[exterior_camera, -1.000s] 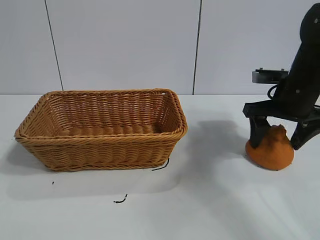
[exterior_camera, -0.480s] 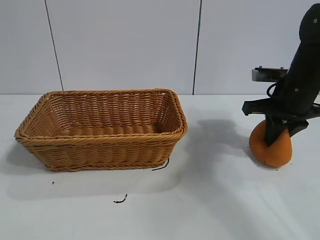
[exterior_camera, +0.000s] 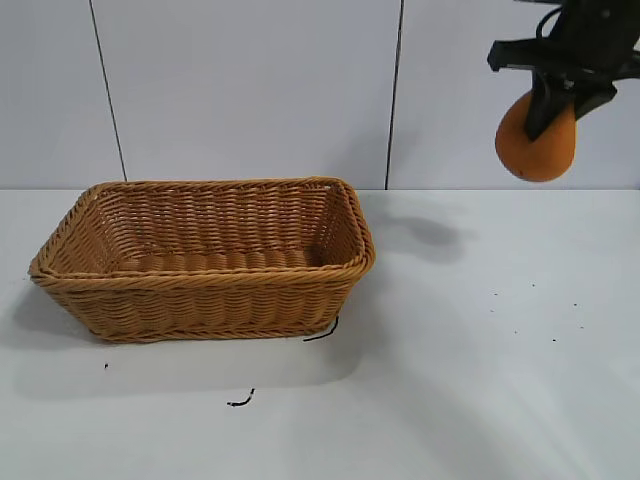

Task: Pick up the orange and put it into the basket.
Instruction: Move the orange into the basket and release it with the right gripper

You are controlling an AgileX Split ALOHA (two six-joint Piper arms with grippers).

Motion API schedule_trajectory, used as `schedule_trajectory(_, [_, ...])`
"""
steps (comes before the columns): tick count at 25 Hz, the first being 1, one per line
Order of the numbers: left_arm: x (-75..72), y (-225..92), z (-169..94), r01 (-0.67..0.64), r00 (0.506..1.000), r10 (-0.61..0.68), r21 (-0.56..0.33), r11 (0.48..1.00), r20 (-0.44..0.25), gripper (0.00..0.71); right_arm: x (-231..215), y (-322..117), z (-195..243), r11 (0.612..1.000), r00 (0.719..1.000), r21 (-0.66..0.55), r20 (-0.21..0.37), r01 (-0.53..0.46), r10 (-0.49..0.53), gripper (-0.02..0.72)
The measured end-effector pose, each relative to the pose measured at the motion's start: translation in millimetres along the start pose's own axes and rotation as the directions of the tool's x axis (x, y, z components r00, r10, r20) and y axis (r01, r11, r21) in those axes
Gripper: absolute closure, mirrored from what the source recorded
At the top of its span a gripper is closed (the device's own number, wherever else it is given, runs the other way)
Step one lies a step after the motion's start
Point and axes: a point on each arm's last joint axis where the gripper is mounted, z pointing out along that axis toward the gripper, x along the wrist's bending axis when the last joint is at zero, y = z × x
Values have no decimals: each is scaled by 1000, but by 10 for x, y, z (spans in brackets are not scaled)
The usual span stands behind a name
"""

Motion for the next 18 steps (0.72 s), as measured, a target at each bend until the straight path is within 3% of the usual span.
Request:
schedule_trajectory(9, [0, 1, 0, 0, 1000, 0, -1, 1000, 0, 71, 889, -127, 65, 983, 979, -21, -87, 182, -183, 606])
schedule_trajectory(18, [0, 1, 0, 0, 1000, 0, -1, 1000, 0, 71, 2028, -488, 175, 896, 886, -129, -144, 425, -441, 606])
